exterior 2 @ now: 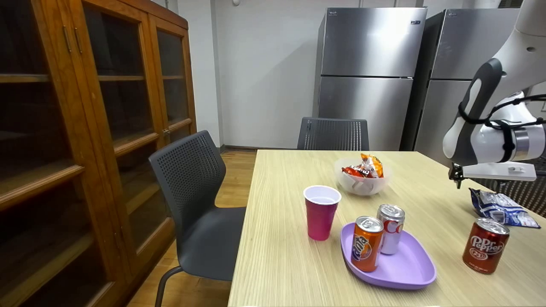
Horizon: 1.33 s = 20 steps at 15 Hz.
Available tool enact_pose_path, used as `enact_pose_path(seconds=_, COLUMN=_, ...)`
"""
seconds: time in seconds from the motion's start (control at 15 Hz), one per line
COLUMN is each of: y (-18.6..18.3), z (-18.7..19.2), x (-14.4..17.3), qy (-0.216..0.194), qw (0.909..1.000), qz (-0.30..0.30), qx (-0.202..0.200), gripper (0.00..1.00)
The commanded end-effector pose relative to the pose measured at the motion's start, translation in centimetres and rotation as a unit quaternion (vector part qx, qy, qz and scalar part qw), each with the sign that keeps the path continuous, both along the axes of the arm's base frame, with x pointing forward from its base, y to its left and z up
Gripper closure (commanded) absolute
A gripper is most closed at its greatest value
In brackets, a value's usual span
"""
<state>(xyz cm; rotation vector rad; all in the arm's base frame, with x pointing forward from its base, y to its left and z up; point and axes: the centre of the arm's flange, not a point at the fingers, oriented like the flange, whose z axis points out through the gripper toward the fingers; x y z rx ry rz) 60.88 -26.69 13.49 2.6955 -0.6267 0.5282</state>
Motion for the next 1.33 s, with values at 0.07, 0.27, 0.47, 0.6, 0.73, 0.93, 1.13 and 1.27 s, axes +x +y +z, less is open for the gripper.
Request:
enact_pose_path(seconds=0.07, y=0.18, z=0.23, x=1.02, qy=0.019, qw=0.9997, qz=0.001, qx=-0.018, gripper=0.00)
enact_pose_path(seconds=0.27, y=0.26, z=0.19, x=0.99, qy=0.027, qw=0.9993, qz=0.006, qx=-0.024, gripper=0.00)
enact_pose_path(seconds=0.47, y=0.26, z=0.00, x=0.85, qy=0.037, qw=0.9989, qz=0.010, qx=-0.028, gripper=0.00)
enact_pose_path(seconds=0.6, y=0.30, z=-0.14, x=0.64, qy=0.043, qw=0.9986, qz=0.012, qx=-0.030, gripper=0.00)
enact_pose_path(seconds=0.73, y=0.35, z=-0.29, x=0.44, qy=0.047, qw=0.9983, qz=0.016, qx=-0.031, gripper=0.00)
enact_pose_path(seconds=0.93, y=0.26, z=-0.36, x=0.38, qy=0.051, qw=0.9980, qz=0.017, qx=-0.032, gripper=0.00)
enact_pose_path(seconds=1.13, y=0.20, z=-0.26, x=0.31, qy=0.052, qw=0.9980, qz=0.018, qx=-0.033, gripper=0.00)
enact_pose_path(seconds=1.27, y=0.22, z=-0.21, x=0.25, qy=0.053, qw=0.9979, qz=0.019, qx=-0.033, gripper=0.00)
